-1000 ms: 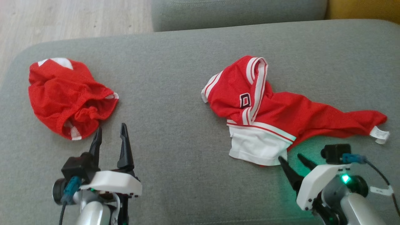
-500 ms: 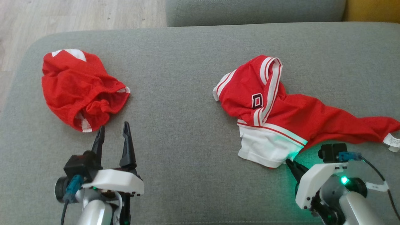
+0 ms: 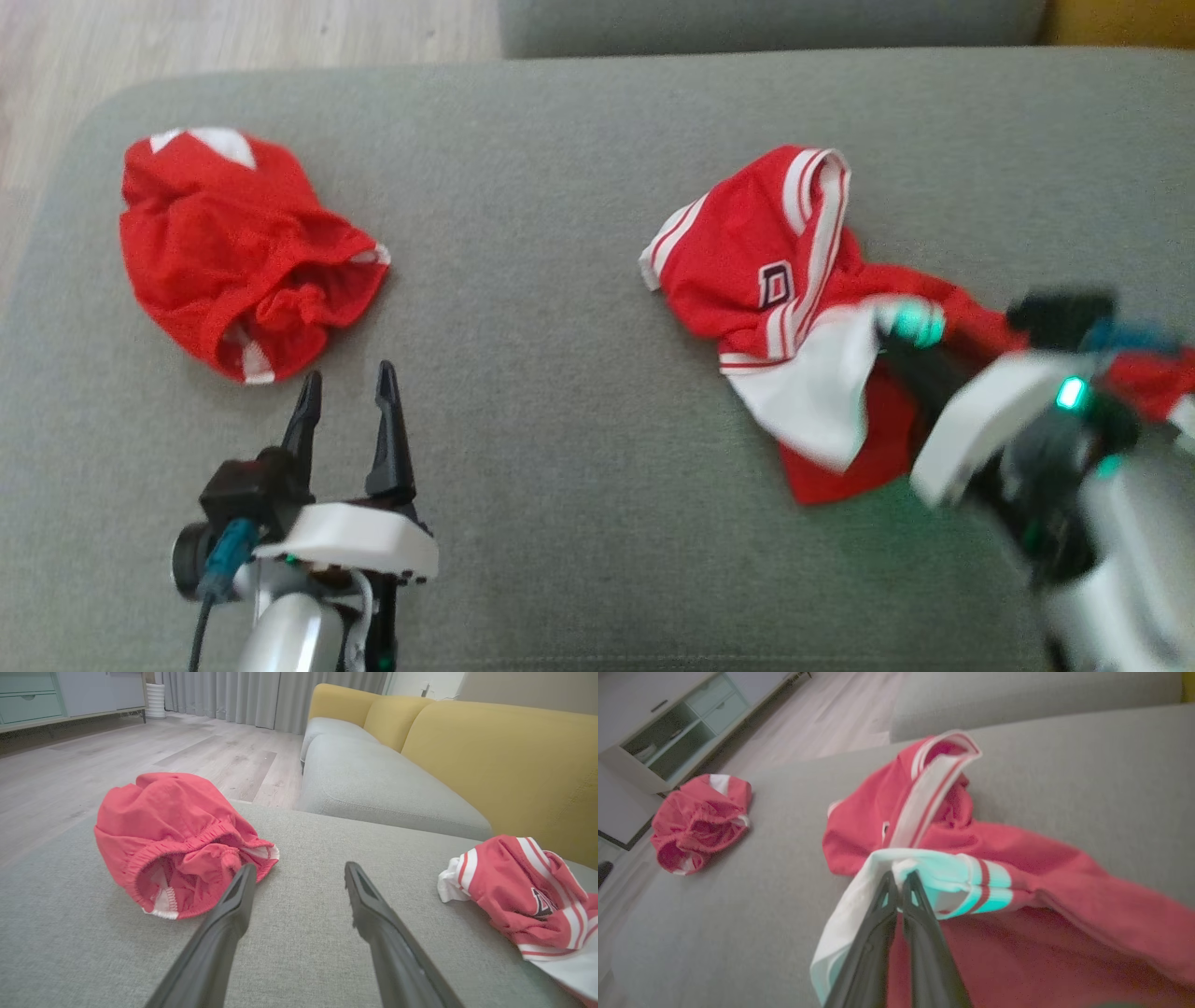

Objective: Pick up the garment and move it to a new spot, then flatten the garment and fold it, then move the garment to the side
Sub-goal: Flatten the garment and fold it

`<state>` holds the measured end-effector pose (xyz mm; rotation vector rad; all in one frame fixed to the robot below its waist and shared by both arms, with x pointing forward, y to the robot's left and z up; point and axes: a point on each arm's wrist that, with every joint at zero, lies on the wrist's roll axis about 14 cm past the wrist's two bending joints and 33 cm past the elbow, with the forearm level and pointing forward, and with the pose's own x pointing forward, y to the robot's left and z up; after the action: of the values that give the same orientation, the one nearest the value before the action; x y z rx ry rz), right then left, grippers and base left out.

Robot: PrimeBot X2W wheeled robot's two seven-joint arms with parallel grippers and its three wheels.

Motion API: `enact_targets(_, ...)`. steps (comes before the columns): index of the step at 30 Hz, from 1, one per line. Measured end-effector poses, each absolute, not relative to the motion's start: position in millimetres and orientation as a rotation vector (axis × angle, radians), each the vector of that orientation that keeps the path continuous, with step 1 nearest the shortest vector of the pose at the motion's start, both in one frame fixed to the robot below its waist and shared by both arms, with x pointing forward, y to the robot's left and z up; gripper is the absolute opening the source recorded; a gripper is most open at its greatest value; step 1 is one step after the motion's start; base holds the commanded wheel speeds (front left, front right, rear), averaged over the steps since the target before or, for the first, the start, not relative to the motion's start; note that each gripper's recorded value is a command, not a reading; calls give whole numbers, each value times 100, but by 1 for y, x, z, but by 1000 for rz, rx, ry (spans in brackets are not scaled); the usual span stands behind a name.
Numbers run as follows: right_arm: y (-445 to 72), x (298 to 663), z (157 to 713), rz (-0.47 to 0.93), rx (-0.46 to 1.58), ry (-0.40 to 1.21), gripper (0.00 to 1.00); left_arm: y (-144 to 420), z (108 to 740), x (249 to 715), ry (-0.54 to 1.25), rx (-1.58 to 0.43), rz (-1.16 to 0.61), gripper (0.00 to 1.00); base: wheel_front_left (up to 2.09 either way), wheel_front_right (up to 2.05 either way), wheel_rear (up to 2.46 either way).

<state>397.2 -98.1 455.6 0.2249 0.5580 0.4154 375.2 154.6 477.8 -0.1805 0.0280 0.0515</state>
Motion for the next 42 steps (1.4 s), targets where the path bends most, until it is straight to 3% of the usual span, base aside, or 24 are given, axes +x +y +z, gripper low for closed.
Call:
enact_targets(6, -105, 476, 495, 417, 294, 455, 0, 155, 472, 386, 44, -182, 59, 100, 0, 0, 0)
enact_targets(12, -139, 549, 485, 312, 321, 454, 0, 155, 467, 398, 61, -190, 68, 100, 0, 0, 0)
enact_targets(19, -146, 607, 491, 225, 415, 302, 0, 168, 454, 398, 100, -178, 123, 100, 0, 0, 0)
enact_targets(20, -149, 611, 497, 198, 449, 238, 100, 168, 451, 398, 109, -176, 123, 100, 0, 0, 0)
enact_targets(30, -169, 578, 507, 166, 378, 172, 100, 149, 468, 403, 60, -183, 57, 100, 0, 0, 0)
enact_targets(42, -162, 470, 486, 254, 336, 158, 100, 141, 480, 385, 31, -204, 24, 100, 0, 0, 0)
